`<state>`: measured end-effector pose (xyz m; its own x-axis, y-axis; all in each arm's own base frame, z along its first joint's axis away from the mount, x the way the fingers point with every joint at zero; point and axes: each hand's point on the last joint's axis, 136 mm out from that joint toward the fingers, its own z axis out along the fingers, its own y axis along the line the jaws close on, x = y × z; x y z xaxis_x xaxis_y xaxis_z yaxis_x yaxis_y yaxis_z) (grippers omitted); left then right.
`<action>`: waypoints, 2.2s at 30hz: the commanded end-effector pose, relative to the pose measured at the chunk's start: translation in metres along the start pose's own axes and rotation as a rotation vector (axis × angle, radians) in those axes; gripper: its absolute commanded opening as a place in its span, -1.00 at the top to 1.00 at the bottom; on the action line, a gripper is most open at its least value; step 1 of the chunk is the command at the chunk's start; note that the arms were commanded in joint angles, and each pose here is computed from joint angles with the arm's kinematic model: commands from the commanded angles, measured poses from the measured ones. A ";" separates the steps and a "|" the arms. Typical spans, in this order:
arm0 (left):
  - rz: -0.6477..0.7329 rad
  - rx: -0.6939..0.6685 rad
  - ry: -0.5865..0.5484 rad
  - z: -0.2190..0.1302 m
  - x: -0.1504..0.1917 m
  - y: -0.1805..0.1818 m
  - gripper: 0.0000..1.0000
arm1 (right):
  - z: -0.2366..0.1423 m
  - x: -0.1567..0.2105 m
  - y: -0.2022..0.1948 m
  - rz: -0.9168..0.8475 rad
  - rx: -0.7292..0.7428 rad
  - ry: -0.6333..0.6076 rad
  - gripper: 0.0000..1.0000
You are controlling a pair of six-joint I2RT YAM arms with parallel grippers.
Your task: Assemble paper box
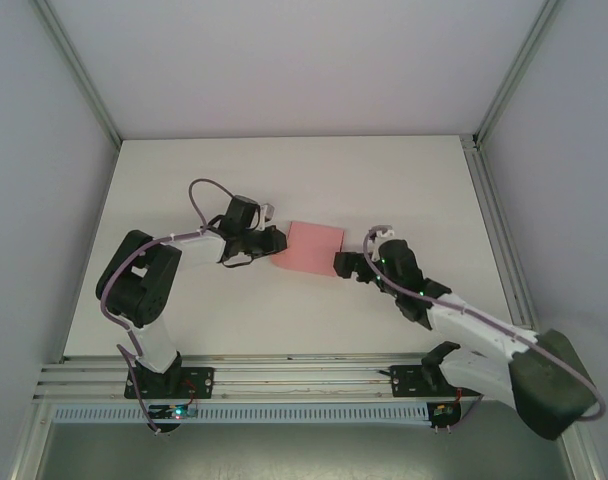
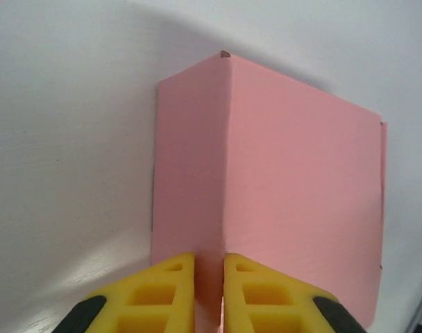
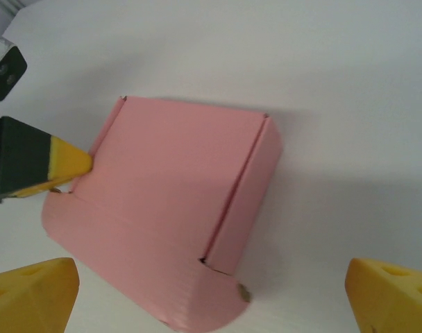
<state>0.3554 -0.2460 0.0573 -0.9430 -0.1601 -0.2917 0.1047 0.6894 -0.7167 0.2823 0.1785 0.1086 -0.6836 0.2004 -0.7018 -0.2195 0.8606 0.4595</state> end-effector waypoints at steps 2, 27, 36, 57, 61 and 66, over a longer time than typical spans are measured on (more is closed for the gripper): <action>-0.103 0.043 0.030 0.005 0.010 0.021 0.84 | 0.013 0.001 0.016 0.115 -0.096 0.110 -0.96; -0.075 0.129 0.020 -0.004 0.005 0.012 0.89 | 0.093 -0.025 0.028 0.388 -0.422 0.212 -0.81; 0.006 0.169 -0.007 -0.015 -0.005 -0.007 0.84 | 0.086 -0.032 0.030 0.404 -0.433 0.195 -0.11; 1.399 -0.312 -0.296 -0.060 0.023 -0.135 -0.99 | 0.006 -0.031 0.029 0.821 -0.207 0.468 0.22; 1.493 -0.379 -0.267 -0.055 0.028 -0.136 -1.00 | -0.014 -0.030 0.037 0.908 -0.197 0.512 0.25; 1.545 -0.285 -0.253 -0.049 0.048 -0.149 -1.00 | -0.029 -0.038 0.038 0.969 -0.185 0.504 0.27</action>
<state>0.2796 -0.3309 0.1984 0.0597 0.6165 -0.7851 0.7933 0.4480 0.4122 0.2966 0.1852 0.1474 -0.8331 0.5266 0.1691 0.4214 0.4062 0.8108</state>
